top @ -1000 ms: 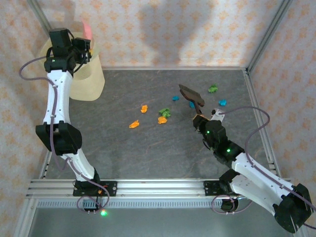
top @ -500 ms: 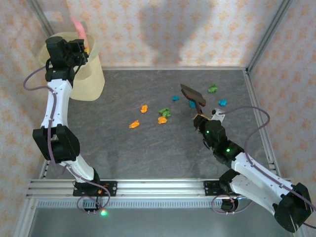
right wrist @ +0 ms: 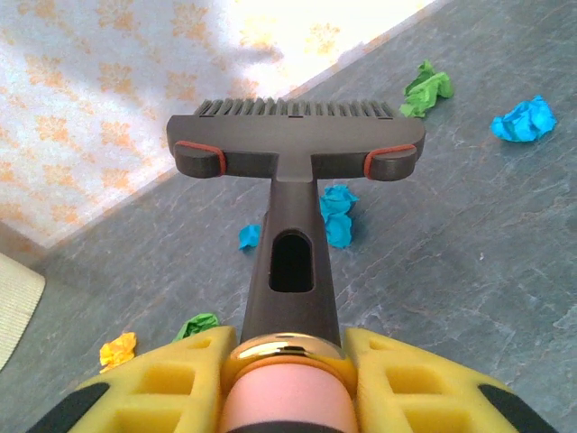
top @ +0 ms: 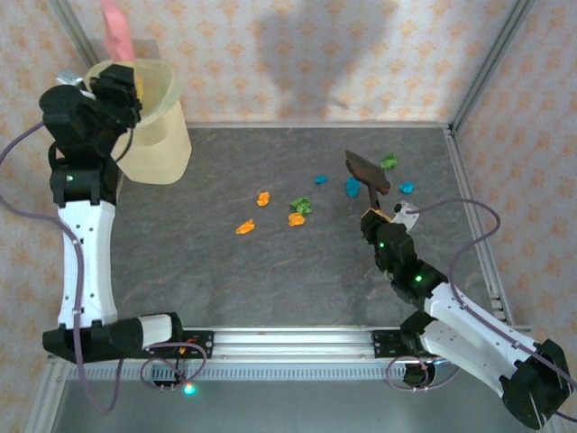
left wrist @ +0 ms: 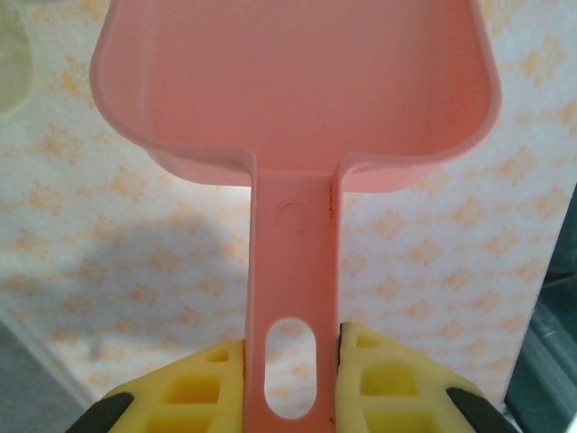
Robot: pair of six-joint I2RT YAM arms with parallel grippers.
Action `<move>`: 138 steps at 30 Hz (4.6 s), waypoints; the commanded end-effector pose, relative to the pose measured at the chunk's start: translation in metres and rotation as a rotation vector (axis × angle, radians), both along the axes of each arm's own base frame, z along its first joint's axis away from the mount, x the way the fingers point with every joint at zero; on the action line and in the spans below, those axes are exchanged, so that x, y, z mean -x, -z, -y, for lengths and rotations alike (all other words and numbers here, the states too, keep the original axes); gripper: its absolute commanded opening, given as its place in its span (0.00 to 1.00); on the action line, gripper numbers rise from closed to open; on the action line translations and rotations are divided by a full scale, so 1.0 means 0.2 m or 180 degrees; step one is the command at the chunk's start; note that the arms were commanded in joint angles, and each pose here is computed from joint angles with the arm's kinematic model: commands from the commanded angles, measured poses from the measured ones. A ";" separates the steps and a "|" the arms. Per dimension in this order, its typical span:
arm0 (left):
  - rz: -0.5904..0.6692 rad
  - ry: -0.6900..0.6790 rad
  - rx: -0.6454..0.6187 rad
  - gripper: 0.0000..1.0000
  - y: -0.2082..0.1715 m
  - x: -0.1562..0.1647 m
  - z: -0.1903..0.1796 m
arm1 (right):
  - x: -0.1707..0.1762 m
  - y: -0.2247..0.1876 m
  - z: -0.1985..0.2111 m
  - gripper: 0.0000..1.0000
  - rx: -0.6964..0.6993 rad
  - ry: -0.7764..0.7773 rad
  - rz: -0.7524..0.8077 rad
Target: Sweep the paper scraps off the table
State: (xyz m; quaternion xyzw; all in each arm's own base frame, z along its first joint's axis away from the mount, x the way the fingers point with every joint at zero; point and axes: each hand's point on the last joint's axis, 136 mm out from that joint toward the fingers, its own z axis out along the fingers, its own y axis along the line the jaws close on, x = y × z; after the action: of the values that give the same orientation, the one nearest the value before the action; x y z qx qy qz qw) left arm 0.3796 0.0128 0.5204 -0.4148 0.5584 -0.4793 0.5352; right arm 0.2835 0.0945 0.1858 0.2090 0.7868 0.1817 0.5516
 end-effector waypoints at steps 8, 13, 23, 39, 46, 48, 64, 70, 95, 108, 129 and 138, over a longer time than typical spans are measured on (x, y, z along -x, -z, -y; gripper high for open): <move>-0.0680 0.0393 -0.1207 0.00 0.35 0.24 0.32 | 0.00 -0.05 0.07 0.00 -0.0083 0.0244 0.0213; -0.0929 0.1308 -0.1718 0.00 0.50 0.24 0.59 | -0.01 -0.05 0.08 0.00 -0.0054 0.0268 0.0215; -0.2305 0.2396 -0.3087 0.00 1.28 0.60 0.82 | -0.02 -0.05 0.06 0.00 0.0015 0.0221 0.0263; -0.3183 0.3156 -0.3286 0.00 1.88 1.20 0.75 | -0.09 -0.25 -0.12 0.00 0.0420 -0.0370 -0.0101; -0.3300 0.2996 -0.3299 0.00 1.94 1.26 0.66 | -0.20 -0.45 -0.33 0.00 0.0660 -0.0912 -0.0743; -0.3383 0.2924 -0.3321 0.00 1.97 1.27 0.63 | -0.21 -0.47 -0.48 0.00 0.0503 -0.1306 -0.0881; -0.3437 0.2429 -0.3159 0.00 2.15 1.20 0.60 | -0.03 -0.27 -1.30 0.00 -0.0365 -0.2961 -0.1927; -0.3524 0.2330 -0.3206 0.00 2.20 1.19 0.58 | -0.04 -0.20 -1.33 0.00 -0.0386 -0.2931 -0.2028; -0.2983 0.2045 -0.3271 0.00 2.34 1.05 0.59 | 0.04 -0.42 -1.03 0.00 -0.1330 -0.2594 -0.1770; -0.2926 0.2374 -0.3291 0.00 2.33 1.05 0.68 | -0.44 -0.28 -0.78 0.00 -0.0176 -0.1383 -0.1486; -0.3047 0.2372 -0.3558 0.00 2.35 0.91 0.75 | -0.23 -0.03 -1.21 0.00 -0.0145 -0.2130 -0.2277; -0.2999 0.2282 -0.3606 0.00 2.34 0.88 0.75 | 0.05 -0.09 -1.18 0.00 -0.0803 -0.2387 -0.2432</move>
State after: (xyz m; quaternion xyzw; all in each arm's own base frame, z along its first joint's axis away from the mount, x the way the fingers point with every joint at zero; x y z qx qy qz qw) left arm 0.1971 -0.1376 0.0469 -0.0463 0.9823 -0.0533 0.1737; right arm 0.2962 0.3311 0.1938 0.0126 0.9350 0.3284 0.1331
